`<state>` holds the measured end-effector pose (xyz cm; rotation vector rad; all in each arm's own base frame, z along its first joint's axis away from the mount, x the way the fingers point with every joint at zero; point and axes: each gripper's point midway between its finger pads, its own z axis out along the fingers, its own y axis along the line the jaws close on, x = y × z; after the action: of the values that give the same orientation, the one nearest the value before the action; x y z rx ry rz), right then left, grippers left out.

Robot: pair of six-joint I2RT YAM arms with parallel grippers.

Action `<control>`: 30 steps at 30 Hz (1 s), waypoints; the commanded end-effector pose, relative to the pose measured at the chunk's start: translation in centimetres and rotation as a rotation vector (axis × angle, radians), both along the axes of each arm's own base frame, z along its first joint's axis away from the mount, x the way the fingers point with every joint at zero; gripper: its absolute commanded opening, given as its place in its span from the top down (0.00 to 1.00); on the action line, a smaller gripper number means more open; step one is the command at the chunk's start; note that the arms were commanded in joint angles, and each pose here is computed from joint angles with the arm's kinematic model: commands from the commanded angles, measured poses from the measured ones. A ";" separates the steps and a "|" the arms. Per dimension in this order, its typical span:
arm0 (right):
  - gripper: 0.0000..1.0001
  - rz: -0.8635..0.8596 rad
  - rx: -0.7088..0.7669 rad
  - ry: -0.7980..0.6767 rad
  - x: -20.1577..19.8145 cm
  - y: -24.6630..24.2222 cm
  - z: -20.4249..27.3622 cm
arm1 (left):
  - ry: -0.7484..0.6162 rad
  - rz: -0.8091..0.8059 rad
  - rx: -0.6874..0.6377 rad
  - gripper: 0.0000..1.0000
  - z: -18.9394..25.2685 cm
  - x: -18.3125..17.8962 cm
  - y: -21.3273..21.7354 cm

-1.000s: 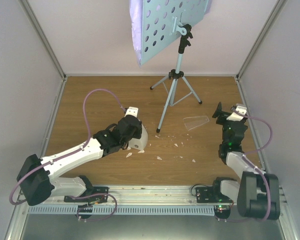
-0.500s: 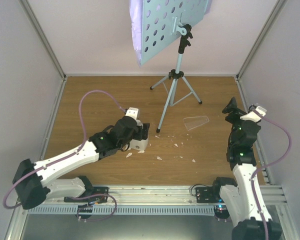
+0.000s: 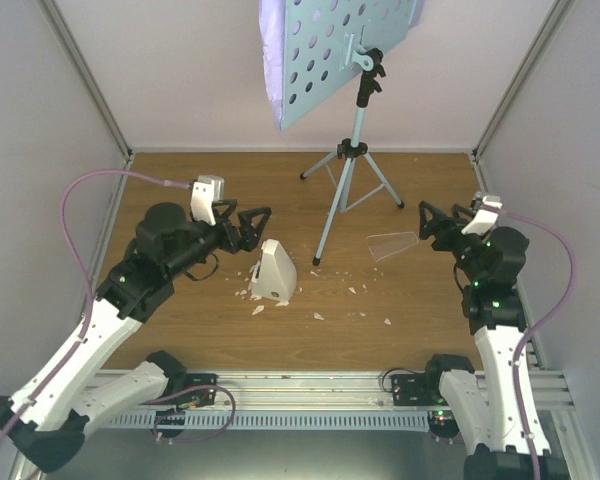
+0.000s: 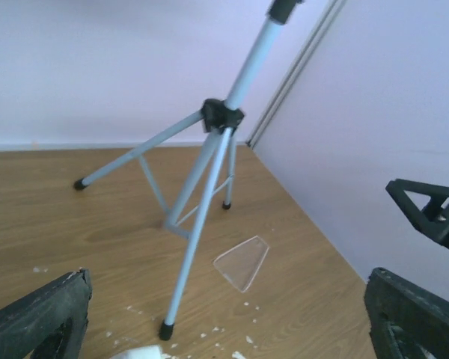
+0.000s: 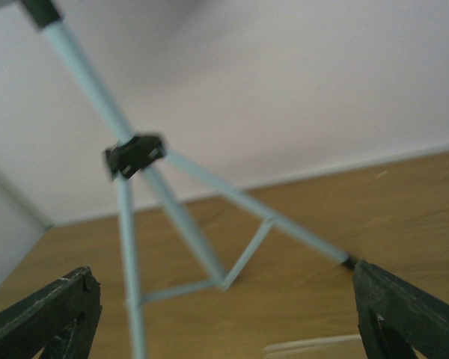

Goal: Pack up the instrument practice props

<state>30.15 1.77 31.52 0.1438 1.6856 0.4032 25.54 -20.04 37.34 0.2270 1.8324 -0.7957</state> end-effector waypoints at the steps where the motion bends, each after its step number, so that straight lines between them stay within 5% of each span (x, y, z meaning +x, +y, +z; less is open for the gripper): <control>1: 0.12 0.375 0.126 0.146 -1.3 6.5 -2.9 | 0.168 -0.140 -0.057 0.01 -5.1 1.1 0.6; 9: 0.24 0.587 0.175 0.362 -2.6 15.4 -10.3 | 0.367 -0.082 -0.205 0.08 -15.0 4.5 4.3; 19: 0.40 0.776 0.117 0.529 -4.9 22.9 -17.6 | 0.500 -0.039 -0.233 0.30 -23.8 2.0 5.1; 30: 0.30 0.853 -0.050 0.430 -6.9 27.1 -18.5 | 0.536 -0.140 -0.223 0.42 -26.8 2.6 3.8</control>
<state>22.38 28.06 11.95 -0.5562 2.2249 1.0881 26.82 -15.74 9.19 -0.1112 2.3137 -1.2081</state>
